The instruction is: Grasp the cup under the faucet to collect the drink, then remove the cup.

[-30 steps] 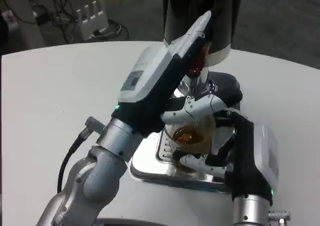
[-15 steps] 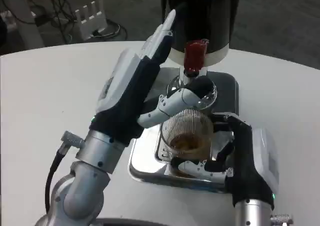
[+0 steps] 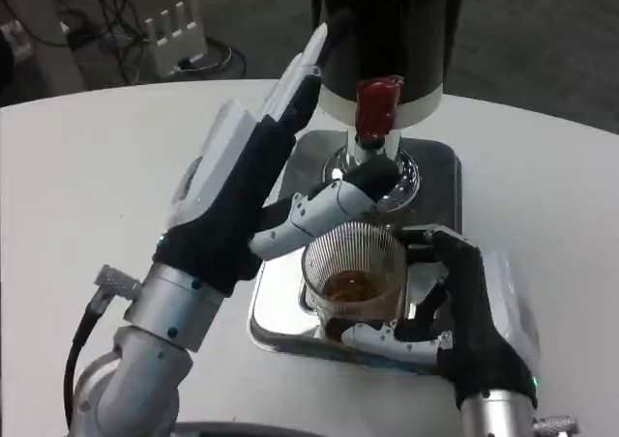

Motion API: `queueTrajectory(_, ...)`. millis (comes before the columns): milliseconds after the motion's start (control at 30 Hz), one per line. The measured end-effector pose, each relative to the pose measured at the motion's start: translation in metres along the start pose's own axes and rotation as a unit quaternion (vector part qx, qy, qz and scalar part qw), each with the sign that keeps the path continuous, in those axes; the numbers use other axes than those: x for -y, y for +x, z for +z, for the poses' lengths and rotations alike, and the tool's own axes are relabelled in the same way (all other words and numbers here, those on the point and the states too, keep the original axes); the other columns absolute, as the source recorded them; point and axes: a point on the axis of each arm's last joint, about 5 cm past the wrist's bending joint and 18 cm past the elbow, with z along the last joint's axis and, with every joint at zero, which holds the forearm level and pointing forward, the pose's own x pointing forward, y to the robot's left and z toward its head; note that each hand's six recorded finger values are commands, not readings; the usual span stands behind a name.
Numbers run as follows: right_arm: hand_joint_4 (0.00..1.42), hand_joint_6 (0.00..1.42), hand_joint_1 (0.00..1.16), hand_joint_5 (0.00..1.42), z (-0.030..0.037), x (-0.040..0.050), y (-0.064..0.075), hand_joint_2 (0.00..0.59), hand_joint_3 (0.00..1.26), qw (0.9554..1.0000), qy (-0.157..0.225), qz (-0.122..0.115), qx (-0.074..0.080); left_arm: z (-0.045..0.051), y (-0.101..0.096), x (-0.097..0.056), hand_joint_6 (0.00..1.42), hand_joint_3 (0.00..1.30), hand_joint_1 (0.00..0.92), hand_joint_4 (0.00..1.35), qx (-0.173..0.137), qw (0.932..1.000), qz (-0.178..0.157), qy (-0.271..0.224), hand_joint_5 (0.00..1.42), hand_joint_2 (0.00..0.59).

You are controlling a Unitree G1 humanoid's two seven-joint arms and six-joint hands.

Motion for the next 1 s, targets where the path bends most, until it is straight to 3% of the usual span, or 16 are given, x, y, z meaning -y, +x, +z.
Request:
queueTrajectory(233, 1.00, 1.38, 0.97, 1.19, 0.0021, 0.0096, -0.007, 0.035, 0.92, 0.9997, -0.003, 0.022, -0.002, 0.0029, -0.010, -0.007, 0.05, 0.00, 0.000, 0.00, -0.008, 1.0000, -0.004, -0.001, 0.01, 0.085)
queueTrajectory(400, 1.00, 1.38, 0.97, 1.20, 0.0086, 0.0157, -0.008, 0.039, 0.93, 0.9994, 0.005, 0.031, 0.011, 0.0045, -0.018, -0.012, 0.05, 0.00, 0.000, 0.00, -0.019, 0.9995, -0.024, 0.006, 0.01, 0.081)
queueTrajectory(600, 1.01, 1.40, 0.97, 1.20, 0.0048, 0.0198, -0.017, 0.040, 0.93, 0.9993, 0.003, 0.038, 0.000, 0.0047, -0.028, -0.017, 0.05, 0.00, 0.000, 0.00, -0.032, 0.9990, -0.029, 0.011, 0.01, 0.078)
queueTrajectory(1000, 1.01, 1.40, 0.96, 1.20, 0.0090, 0.0282, -0.034, 0.040, 0.93, 0.9988, 0.005, 0.049, 0.005, 0.0106, -0.075, -0.031, 0.03, 0.05, 0.000, 0.00, -0.076, 0.9960, -0.027, 0.038, 0.01, 0.075)
